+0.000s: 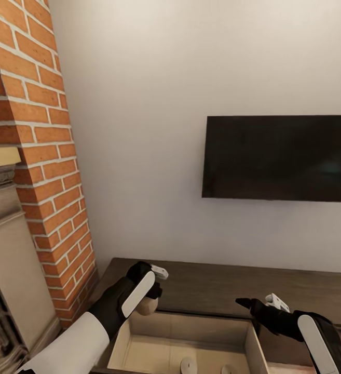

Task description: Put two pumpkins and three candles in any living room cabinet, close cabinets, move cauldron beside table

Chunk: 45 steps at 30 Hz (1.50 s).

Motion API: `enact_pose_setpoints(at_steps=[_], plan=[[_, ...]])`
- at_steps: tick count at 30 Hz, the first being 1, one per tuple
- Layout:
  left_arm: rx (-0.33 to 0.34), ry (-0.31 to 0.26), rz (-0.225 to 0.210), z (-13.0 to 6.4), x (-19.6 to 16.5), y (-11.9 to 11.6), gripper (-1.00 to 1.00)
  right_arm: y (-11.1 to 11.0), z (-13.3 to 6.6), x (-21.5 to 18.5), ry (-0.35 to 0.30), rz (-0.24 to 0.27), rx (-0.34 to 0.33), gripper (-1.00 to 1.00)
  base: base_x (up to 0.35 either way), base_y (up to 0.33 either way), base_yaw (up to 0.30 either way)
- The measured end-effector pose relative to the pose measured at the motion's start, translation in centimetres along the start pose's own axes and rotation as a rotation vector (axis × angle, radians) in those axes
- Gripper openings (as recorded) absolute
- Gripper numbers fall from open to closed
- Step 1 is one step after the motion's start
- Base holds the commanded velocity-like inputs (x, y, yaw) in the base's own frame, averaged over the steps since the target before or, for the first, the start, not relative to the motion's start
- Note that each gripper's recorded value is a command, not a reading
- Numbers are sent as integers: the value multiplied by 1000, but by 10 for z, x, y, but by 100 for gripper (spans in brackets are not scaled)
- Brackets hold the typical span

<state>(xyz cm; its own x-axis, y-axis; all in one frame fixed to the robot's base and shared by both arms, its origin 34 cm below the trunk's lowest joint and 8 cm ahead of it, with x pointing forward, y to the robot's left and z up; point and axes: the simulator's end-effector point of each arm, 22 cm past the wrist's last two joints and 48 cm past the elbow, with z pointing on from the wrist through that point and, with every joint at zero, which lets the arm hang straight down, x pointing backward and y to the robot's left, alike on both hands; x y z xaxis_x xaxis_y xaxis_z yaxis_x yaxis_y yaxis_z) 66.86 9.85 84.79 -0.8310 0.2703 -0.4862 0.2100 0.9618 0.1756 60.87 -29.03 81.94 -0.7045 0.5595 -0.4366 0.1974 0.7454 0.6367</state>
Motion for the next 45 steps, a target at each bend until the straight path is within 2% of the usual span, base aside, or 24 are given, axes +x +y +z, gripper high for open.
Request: enact_pose_setpoints(at_steps=[12,21,45], plan=[[3,2,-1,1,0,-1,-100,-1,0,0,-1,2,0,100,218,-34,3],[5,2,-1,1,0,-2,-100,-1,0,-1,-2,4,0,100,120,34,-199],[23,3,-4,1,0,-5,-100,-1,0,-1,-2,3,1,100,36,4,-34]])
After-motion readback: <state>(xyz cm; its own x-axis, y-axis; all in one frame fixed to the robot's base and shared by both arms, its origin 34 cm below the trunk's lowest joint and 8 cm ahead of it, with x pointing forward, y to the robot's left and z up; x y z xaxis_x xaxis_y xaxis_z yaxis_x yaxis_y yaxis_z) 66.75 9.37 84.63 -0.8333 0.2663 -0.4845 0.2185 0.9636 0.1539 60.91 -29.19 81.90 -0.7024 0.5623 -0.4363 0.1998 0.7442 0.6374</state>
